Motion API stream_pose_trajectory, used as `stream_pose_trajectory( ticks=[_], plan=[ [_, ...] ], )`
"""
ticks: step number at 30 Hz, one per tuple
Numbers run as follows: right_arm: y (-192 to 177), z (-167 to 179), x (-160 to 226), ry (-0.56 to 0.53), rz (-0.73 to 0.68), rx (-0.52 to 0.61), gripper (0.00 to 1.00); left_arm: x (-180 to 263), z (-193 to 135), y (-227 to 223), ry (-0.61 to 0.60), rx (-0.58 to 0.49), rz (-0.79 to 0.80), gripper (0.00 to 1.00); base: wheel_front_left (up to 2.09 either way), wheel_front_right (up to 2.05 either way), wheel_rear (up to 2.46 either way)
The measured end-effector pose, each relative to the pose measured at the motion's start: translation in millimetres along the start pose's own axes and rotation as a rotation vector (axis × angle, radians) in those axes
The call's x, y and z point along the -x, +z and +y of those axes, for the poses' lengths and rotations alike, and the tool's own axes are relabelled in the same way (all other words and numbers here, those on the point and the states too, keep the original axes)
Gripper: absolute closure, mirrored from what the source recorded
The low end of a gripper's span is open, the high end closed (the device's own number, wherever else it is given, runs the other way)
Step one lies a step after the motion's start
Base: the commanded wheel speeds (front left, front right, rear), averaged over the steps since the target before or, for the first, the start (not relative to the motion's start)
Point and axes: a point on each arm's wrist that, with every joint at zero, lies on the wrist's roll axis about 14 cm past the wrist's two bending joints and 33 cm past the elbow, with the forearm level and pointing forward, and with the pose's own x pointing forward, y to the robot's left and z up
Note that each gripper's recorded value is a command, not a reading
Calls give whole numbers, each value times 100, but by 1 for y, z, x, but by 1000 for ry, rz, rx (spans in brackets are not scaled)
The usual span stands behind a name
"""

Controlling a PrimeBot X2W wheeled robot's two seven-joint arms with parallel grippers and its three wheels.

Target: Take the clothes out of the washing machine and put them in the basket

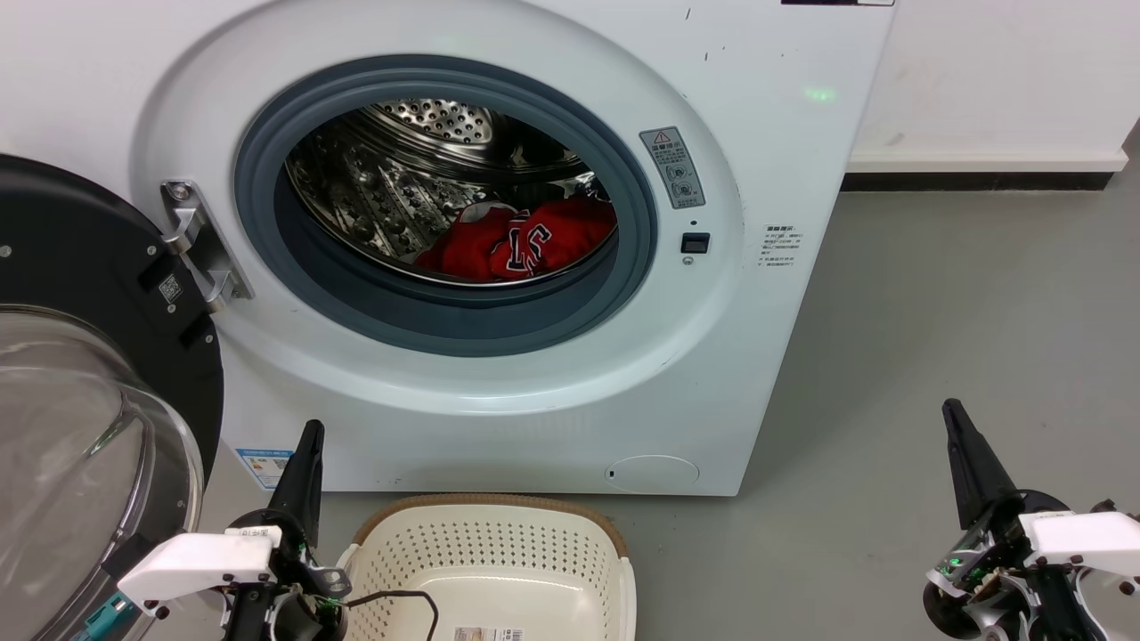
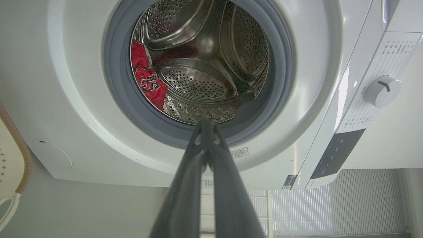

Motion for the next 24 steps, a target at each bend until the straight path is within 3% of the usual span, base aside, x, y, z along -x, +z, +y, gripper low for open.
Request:
stream_pose_trajectory(
  ticks=[24],
  plan=[
    [0,0,0,0,0,0,100,0,0,0,0,0,0,100,0,0,0]
  ],
)
